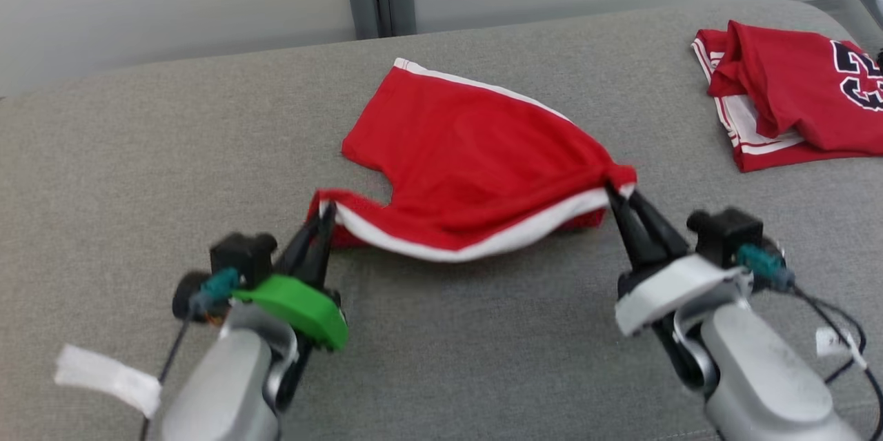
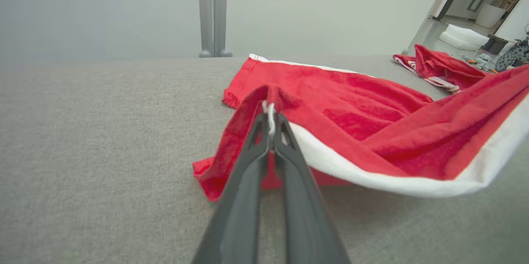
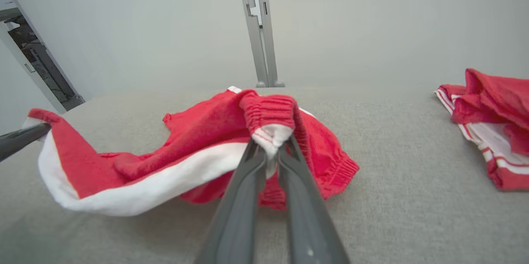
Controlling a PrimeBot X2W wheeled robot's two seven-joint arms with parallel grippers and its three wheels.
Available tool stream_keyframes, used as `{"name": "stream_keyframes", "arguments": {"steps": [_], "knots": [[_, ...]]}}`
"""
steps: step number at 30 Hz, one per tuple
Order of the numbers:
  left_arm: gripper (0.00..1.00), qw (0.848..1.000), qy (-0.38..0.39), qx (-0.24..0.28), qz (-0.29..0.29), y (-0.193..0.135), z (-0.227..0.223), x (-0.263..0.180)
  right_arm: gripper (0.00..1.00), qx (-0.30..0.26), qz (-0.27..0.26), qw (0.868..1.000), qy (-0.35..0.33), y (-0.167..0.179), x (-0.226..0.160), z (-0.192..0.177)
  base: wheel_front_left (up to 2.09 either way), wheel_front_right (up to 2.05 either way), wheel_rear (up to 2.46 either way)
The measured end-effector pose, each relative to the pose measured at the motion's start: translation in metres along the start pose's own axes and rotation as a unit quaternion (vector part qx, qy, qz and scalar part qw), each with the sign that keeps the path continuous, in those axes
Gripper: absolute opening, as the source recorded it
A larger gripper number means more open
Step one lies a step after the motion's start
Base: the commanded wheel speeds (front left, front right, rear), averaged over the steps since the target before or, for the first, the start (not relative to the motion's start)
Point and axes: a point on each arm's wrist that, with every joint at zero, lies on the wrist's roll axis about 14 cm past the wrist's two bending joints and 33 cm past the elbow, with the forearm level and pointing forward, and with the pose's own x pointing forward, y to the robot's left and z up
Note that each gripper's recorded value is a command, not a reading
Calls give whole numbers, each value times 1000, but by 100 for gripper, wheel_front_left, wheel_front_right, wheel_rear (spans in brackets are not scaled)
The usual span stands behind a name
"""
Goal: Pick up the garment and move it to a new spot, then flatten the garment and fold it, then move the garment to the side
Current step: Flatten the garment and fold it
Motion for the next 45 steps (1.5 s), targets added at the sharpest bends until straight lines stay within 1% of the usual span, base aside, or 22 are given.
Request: {"name": "stream_keyframes", "arguments": {"steps": [3,8,9,11,15,19,21,23,25,28,32,34,36,39,41,45], "knots": [[0,998,-39,36,-23,7,52,38,0,-35,18,998,-39,-7,37,37,0,0,0],[0,993,-99,45,-49,10,144,101,0,-65,22,993,-92,-30,107,108,0,0,0],[0,991,-111,55,-53,12,164,114,0,-65,22,992,-102,-34,123,125,0,0,0],[0,988,-130,55,-56,15,197,138,0,-67,26,991,-112,-37,153,152,0,0,0],[0,984,-159,62,-43,33,242,174,0,-75,33,988,-129,-41,198,195,0,0,0],[0,982,-178,53,-27,52,267,204,0,-66,27,989,-129,-50,234,212,0,0,0],[0,980,-192,41,-22,58,277,216,0,-63,25,990,-126,-52,249,212,0,0,0],[0,978,-204,42,-20,61,283,225,0,-63,26,990,-122,-52,261,210,0,0,0],[0,977,-208,40,-21,62,281,234,0,-65,26,991,-116,-53,270,201,0,0,0],[0,978,-203,29,-24,63,266,244,0,-58,26,993,-103,-56,279,181,0,0,0],[0,983,-177,38,-22,69,237,249,0,-52,31,995,-84,-56,283,153,0,0,0],[0,985,-165,50,-21,73,219,246,0,-36,30,996,-71,-58,280,136,0,0,0],[0,984,-161,66,-25,73,208,242,0,-35,30,998,-53,-59,274,122,0,0,0],[0,986,-146,71,-35,68,184,232,0,-25,33,998,-36,-59,262,104,0,0,0],[0,987,-141,63,-37,67,170,222,0,-22,36,999,-27,-59,251,92,0,0,0],[0,991,-126,29,-19,79,143,195,0,-12,52,999,4,-51,221,57,0,0,0]]}}
